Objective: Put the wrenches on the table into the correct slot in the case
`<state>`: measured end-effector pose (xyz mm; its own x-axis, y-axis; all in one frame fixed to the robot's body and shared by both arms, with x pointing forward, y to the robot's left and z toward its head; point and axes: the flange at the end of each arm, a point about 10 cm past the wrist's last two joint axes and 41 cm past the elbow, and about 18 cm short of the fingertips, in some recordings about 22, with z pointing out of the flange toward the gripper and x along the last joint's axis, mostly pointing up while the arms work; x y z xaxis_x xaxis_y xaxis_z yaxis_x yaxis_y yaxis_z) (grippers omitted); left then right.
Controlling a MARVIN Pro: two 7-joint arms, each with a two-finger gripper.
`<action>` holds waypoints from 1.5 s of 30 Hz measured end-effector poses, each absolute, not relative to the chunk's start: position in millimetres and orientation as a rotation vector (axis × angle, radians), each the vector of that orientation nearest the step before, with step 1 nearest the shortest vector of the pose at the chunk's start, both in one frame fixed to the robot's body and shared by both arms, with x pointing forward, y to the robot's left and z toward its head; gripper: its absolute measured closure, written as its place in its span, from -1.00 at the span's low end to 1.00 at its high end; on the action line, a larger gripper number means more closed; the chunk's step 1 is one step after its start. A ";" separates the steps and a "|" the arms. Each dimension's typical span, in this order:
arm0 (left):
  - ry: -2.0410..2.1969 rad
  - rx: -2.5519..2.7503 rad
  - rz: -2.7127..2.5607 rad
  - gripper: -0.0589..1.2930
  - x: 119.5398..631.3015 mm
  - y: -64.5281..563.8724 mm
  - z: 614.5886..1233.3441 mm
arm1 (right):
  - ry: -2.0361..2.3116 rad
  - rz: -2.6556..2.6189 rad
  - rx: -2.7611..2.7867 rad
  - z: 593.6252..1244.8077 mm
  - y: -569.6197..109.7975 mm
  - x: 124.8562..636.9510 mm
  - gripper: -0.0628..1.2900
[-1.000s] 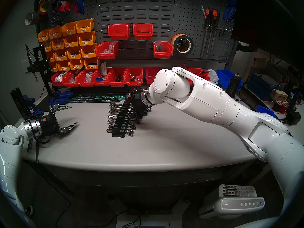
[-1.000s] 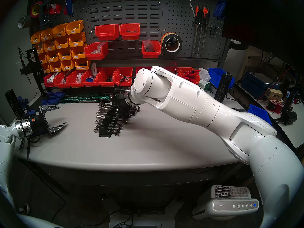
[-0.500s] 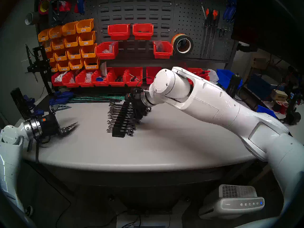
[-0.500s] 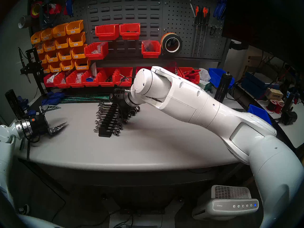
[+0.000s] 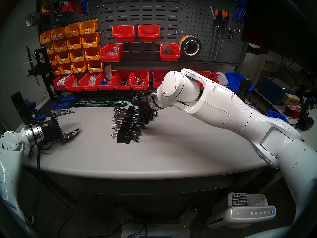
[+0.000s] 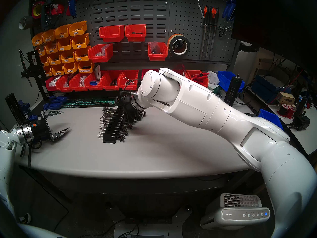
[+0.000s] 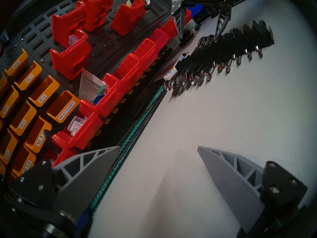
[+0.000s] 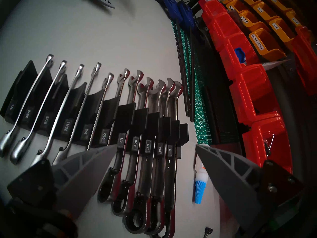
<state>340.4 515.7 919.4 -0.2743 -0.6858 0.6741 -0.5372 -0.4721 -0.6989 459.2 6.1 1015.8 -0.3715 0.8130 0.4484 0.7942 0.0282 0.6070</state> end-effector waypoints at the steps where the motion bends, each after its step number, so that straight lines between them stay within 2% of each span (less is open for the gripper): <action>1: 1.544 -1.813 -1.858 -0.91 340.4 515.7 919.4 | 2.231 1.299 1.746 1018.0 5.6 459.5 -0.85; 33: 1.544 -1.813 -1.858 -0.91 340.4 515.7 919.4 | 1.942 1.508 1.692 1101.0 -21.6 462.0 -0.85; 45: 1.544 -1.813 -1.858 -0.91 340.5 515.7 919.4 | 1.759 1.606 1.762 1111.8 -40.1 452.1 -0.85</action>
<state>340.5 515.7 919.4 -0.2743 -0.6858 0.6741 -0.5371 -0.4722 -0.6990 452.1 -40.1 1111.8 -0.2822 0.7969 0.5341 0.6044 -0.2847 0.7441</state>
